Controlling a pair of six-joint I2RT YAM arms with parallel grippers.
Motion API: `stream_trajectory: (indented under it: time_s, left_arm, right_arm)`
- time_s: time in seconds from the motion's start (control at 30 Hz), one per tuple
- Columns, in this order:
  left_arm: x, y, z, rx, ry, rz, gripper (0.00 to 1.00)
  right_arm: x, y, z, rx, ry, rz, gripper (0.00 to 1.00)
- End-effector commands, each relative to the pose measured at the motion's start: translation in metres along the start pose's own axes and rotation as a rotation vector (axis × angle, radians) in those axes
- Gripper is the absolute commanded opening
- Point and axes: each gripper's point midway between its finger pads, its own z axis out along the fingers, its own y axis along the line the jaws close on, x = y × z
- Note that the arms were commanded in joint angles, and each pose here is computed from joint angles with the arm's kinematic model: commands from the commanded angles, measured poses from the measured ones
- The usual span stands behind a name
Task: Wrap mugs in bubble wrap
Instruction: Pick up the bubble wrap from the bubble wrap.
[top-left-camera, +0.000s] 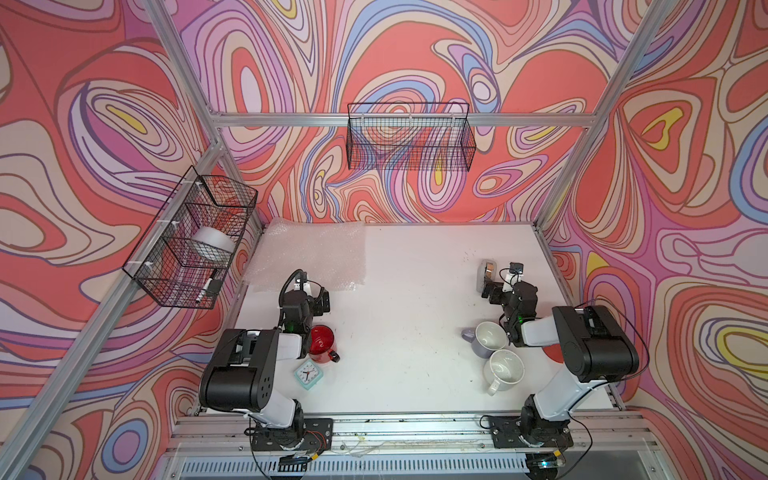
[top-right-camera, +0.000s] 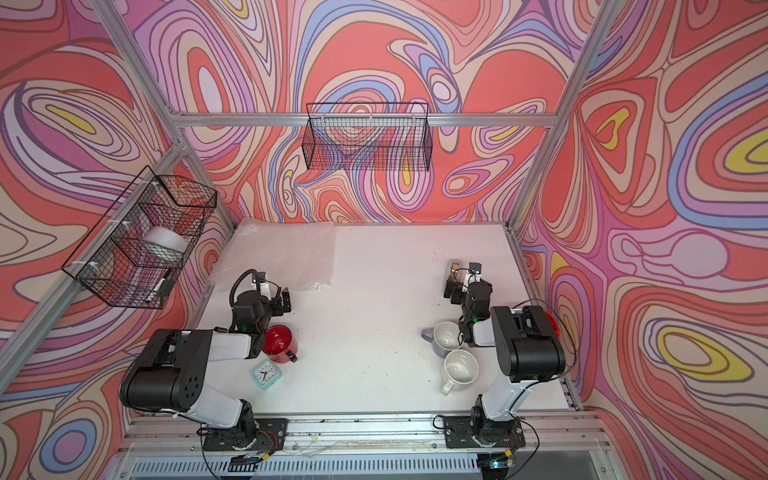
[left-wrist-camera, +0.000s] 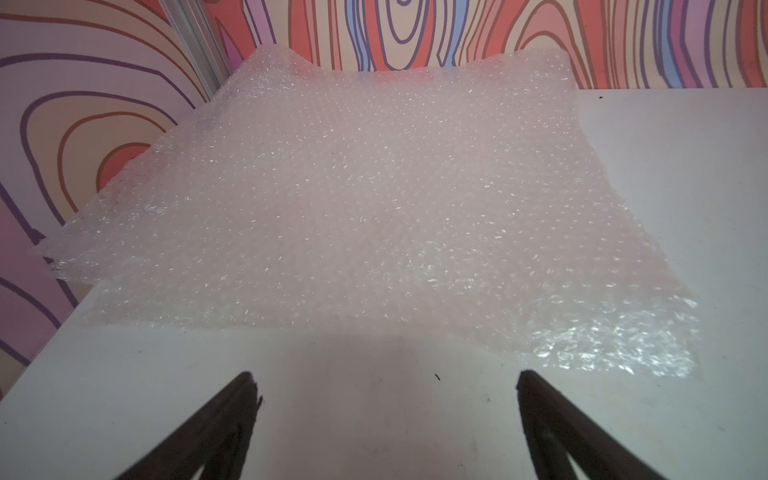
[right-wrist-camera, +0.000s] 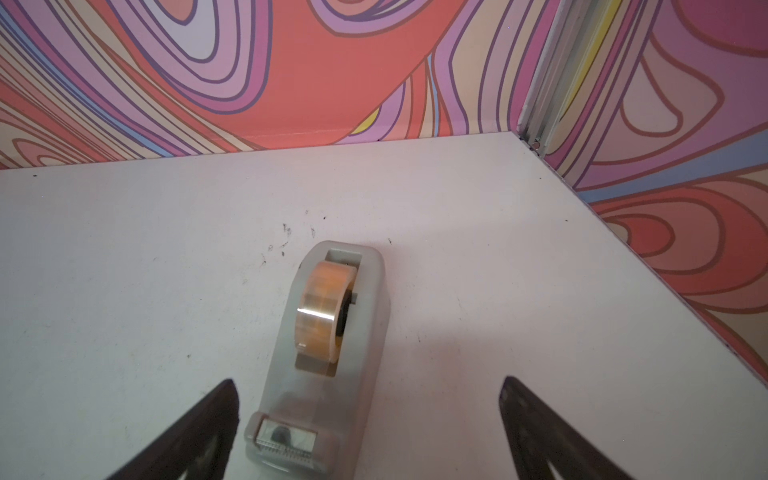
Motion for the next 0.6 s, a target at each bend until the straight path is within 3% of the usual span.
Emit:
stream_trajectory:
  time_s: [0.0,0.13,0.2,0.37,0.47,0.57]
  left_arm:
    - [-0.019,0.004,-0.013,-0.033,-0.063,0.011,1.0]
    - [-0.053,0.014,-0.038,-0.104,-0.046,-0.013,1.0]
    - [-0.071,0.017,-0.048,-0.114,-0.043,-0.036,1.0]
    - [-0.114,0.032,-0.072,-0.194,-0.023,-0.222,1.0]
    - [-0.123,0.045,-0.081,-0.282,0.04,-0.346,1.0]
    - [-0.133,0.027,-0.067,-0.209,0.125,-0.311,1.0]
  right_arm:
    - [-0.011,0.001,-0.005,-0.002,-0.034,0.007,0.98]
    - [-0.04,-0.007,-0.018,0.05,-0.007,0.026,0.98]
    - [-0.066,-0.011,-0.023,0.073,-0.027,0.102,0.98]
    - [-0.118,0.005,-0.038,-0.03,-0.076,0.306,0.98]
    - [-0.133,0.001,-0.038,0.008,-0.01,0.455,0.98]
    - [-0.144,0.005,-0.034,0.001,0.053,0.493,0.98]
